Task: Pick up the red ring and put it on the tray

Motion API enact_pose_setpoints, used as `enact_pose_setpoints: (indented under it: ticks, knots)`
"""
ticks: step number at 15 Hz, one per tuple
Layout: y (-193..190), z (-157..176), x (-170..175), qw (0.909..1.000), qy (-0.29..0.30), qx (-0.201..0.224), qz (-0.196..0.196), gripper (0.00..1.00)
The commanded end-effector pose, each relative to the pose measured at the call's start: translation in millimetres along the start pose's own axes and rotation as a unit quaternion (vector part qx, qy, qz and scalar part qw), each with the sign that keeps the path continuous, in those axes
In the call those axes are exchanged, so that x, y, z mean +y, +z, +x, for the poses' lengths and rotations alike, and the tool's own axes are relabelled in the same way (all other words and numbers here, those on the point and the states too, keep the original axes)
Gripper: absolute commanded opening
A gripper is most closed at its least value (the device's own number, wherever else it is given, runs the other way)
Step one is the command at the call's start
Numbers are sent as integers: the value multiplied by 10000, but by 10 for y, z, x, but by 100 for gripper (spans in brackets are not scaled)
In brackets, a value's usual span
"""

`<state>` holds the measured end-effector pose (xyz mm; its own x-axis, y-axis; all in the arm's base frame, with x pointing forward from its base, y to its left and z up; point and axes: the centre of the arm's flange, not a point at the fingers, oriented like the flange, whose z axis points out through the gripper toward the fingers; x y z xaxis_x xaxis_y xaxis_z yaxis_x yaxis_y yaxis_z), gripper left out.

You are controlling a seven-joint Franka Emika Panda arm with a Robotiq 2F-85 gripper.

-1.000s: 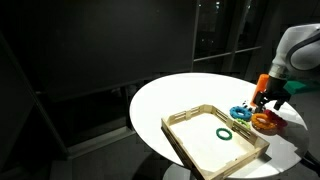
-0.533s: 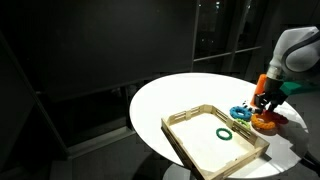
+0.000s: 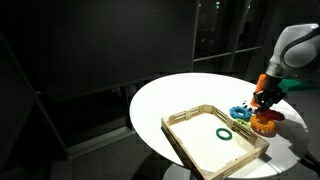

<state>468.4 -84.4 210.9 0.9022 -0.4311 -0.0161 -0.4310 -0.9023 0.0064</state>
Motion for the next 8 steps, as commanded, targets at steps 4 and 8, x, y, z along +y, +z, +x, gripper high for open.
enact_pose_setpoints:
  ticks: [4, 8]
  knots:
    - [-511, -57, -184, 9992, 37, 232, 312, 8]
    - [-779, -91, -389, 9971, -130, 417, 629, 8]
